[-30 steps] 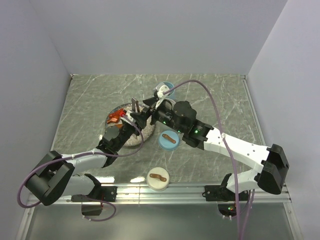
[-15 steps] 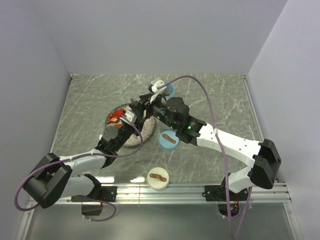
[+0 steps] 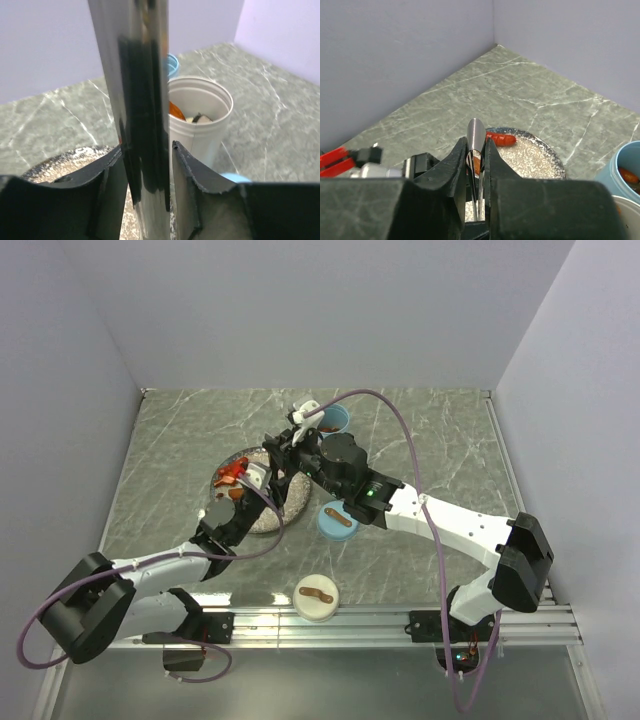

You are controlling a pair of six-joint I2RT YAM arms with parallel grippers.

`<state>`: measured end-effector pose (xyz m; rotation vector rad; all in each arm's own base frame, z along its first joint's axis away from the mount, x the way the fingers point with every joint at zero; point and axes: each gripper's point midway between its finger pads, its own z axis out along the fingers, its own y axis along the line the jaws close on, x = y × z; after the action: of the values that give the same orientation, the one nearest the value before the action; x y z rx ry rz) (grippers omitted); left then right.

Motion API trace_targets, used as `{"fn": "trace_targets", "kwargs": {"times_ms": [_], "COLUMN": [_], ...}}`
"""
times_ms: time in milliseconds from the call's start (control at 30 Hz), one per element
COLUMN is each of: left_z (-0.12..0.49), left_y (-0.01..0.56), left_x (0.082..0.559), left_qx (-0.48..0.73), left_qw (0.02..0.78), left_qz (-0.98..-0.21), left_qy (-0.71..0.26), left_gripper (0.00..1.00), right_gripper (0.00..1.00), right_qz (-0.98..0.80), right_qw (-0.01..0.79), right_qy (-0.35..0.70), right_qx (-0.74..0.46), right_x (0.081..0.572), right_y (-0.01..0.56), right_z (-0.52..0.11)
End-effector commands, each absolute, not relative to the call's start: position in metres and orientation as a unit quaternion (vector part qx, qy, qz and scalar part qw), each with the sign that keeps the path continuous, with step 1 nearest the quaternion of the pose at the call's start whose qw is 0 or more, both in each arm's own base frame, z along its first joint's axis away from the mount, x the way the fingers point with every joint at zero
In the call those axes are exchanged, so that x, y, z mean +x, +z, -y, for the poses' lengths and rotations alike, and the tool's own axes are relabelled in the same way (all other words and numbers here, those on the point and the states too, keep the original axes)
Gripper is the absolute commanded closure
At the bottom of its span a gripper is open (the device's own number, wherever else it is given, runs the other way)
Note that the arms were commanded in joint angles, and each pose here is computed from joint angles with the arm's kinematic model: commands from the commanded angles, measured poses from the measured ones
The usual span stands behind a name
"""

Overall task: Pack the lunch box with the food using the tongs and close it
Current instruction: Pass the clamp from the left arm to the right

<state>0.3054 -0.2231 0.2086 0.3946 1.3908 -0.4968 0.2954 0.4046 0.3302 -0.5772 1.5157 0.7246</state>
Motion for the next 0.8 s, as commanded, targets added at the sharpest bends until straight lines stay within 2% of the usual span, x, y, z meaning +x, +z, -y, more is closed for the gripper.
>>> {"fn": "trace_targets", "kwargs": {"times_ms": [0, 167, 233, 400, 433, 500, 633, 767], "left_z": [0.214, 0.207, 0.191, 0.183, 0.18, 0.18, 0.192, 0.202], "left_y": [0.243, 0.258, 0.252, 0.261, 0.255, 0.268, 0.267, 0.275], "left_x": [0.305, 0.292, 0.295, 0.292, 0.296, 0.29, 0.298, 0.301], "left_qx": [0.144, 0.11, 0.08, 0.014, 0.006, -0.02, -0.02, -0.028], "left_qw": [0.768, 0.797, 0.803, 0.82, 0.816, 0.834, 0.837, 0.844], "left_qz": [-0.593, -0.574, -0.582, -0.569, -0.577, -0.551, -0.547, -0.536], "left_qy": [-0.196, -0.153, -0.103, -0.059, -0.023, -0.028, 0.013, -0.015], "left_gripper": [0.55, 0.54, 0.54, 0.54, 0.53, 0.53, 0.51, 0.51], "right_gripper": [0.98, 0.97, 0.97, 0.98, 0.98, 0.99, 0.99, 0.99], "right_qz": [-0.64, -0.637, -0.632, -0.62, -0.616, -0.613, -0.613, -0.615], "right_qw": [0.662, 0.69, 0.701, 0.725, 0.73, 0.734, 0.736, 0.736], "right_qy": [0.323, 0.296, 0.289, 0.279, 0.279, 0.281, 0.28, 0.277], "right_qx": [-0.218, -0.173, -0.156, -0.108, -0.097, -0.085, -0.064, -0.057], "right_x": [0.299, 0.308, 0.311, 0.314, 0.315, 0.312, 0.31, 0.304], "right_y": [0.367, 0.382, 0.388, 0.404, 0.407, 0.41, 0.41, 0.408], "right_z": [-0.403, -0.39, -0.384, -0.366, -0.362, -0.358, -0.349, -0.341]}}
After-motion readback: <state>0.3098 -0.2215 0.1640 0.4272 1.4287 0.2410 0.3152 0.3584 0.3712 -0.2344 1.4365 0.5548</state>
